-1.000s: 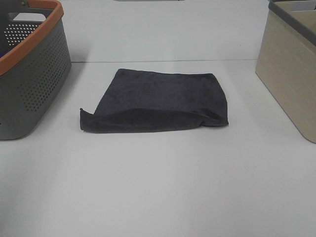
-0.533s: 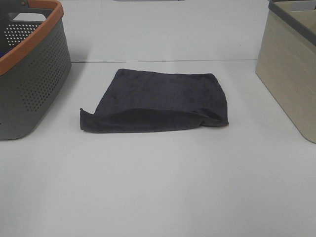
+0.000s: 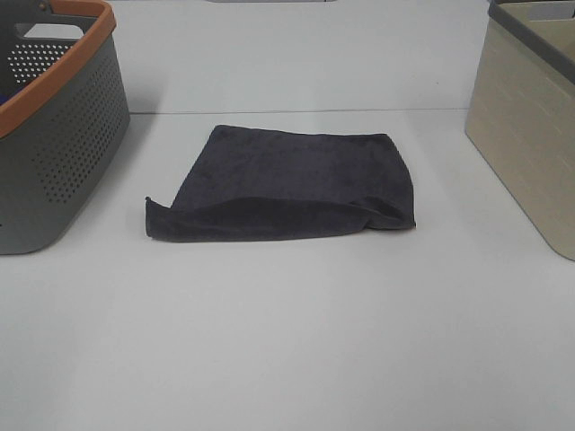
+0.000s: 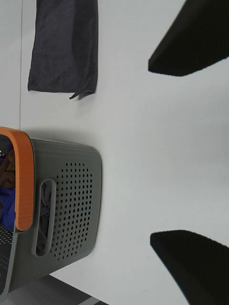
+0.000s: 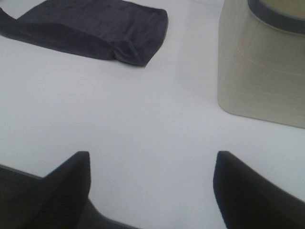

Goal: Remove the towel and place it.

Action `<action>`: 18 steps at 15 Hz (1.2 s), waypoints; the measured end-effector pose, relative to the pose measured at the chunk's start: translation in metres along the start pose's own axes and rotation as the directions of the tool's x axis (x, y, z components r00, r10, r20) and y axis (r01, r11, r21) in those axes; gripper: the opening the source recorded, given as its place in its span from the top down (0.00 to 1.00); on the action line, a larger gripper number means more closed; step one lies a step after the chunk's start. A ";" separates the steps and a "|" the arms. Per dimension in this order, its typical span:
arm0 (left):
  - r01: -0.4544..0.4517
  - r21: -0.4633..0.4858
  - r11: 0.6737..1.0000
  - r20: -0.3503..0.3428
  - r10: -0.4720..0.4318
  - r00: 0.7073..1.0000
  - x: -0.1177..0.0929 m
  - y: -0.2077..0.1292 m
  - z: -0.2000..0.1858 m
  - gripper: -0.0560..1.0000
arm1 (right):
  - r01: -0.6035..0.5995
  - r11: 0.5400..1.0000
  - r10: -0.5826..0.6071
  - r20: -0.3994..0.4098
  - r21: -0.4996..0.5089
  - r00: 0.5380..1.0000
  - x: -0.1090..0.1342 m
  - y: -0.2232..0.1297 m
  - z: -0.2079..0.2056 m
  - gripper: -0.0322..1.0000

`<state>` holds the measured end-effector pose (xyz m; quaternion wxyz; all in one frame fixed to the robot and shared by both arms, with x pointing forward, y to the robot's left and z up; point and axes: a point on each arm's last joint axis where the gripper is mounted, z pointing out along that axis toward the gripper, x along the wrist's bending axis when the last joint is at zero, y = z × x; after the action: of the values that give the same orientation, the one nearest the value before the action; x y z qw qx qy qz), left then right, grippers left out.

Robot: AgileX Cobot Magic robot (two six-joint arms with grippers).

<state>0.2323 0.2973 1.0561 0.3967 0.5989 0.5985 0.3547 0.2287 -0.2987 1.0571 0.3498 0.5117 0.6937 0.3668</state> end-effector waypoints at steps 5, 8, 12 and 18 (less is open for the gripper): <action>-0.001 -0.001 1.000 0.000 0.001 1.000 0.000 0.000 0.000 0.17 | 0.014 0.999 -0.017 -0.061 -0.047 0.998 0.006 -0.001 0.004 0.29; -0.001 -0.001 1.000 0.000 0.001 1.000 0.000 0.000 0.000 0.17 | 0.019 0.999 -0.023 -0.067 -0.050 0.997 0.007 0.000 0.004 0.31; -0.001 -0.001 1.000 0.000 0.001 1.000 0.000 0.000 0.000 0.17 | 0.027 0.998 -0.031 -0.067 -0.051 0.997 0.007 0.000 0.004 0.31; -0.001 -0.001 1.000 0.000 0.001 1.000 0.000 0.000 0.000 0.17 | 0.028 0.998 -0.031 -0.067 -0.051 0.997 0.007 0.000 0.004 0.31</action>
<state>0.2321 0.2973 1.0561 0.3968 0.5990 0.5980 0.3552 0.2305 -0.2916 1.0539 0.3440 0.4797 0.7034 0.3960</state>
